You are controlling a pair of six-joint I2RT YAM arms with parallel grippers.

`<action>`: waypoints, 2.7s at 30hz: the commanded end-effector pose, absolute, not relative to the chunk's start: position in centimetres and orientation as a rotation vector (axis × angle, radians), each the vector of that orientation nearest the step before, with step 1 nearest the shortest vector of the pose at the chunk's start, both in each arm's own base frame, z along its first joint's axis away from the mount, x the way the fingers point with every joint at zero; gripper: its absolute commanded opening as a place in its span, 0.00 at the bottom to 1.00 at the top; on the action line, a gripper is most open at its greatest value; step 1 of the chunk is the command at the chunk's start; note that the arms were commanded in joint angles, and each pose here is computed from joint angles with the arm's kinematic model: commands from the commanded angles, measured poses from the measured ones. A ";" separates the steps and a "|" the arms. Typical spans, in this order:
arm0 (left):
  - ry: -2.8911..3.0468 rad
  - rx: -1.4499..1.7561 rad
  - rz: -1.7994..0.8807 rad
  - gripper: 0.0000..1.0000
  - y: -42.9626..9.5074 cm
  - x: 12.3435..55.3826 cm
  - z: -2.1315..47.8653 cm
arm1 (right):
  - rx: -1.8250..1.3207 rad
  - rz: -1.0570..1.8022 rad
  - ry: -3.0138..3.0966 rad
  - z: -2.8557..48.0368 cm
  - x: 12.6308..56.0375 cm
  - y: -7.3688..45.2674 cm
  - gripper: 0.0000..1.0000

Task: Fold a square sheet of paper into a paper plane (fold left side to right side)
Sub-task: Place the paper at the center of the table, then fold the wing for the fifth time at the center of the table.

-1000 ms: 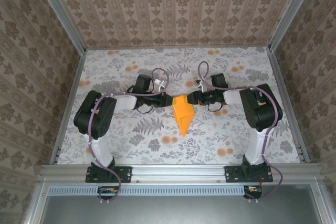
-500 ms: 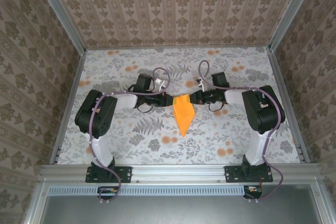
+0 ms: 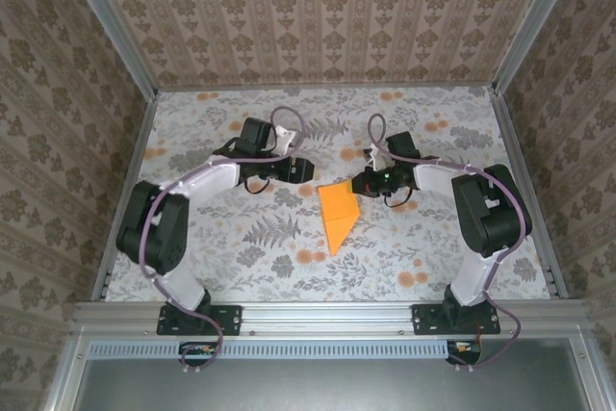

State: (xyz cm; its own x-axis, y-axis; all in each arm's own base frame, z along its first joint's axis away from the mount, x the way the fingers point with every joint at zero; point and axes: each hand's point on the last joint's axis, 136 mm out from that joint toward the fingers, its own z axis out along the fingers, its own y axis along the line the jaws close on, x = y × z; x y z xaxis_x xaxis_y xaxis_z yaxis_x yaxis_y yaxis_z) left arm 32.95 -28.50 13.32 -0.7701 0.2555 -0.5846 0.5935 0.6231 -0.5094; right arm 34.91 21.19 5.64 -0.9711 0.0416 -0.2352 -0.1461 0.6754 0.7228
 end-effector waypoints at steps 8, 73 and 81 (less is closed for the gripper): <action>2.412 0.945 -0.571 0.68 -31.4 23.8 13.0 | 0.275 1.045 2.781 6.0 36.3 20.9 0.00; 2.645 0.864 -0.618 0.03 -36.4 23.5 7.1 | 0.271 0.625 2.504 12.8 38.2 12.7 0.77; 2.677 0.620 -0.988 0.01 -37.0 25.4 7.0 | 0.229 0.733 2.495 10.8 36.1 13.6 0.77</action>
State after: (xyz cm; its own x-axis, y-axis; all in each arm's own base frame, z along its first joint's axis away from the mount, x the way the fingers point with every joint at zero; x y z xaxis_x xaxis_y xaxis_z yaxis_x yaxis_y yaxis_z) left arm 25.67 -35.40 5.67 -0.8547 0.3751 -0.3589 0.5071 0.7513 -0.4224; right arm 36.31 12.83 11.05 -0.8498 0.3087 -0.4273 0.0532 0.8566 0.5132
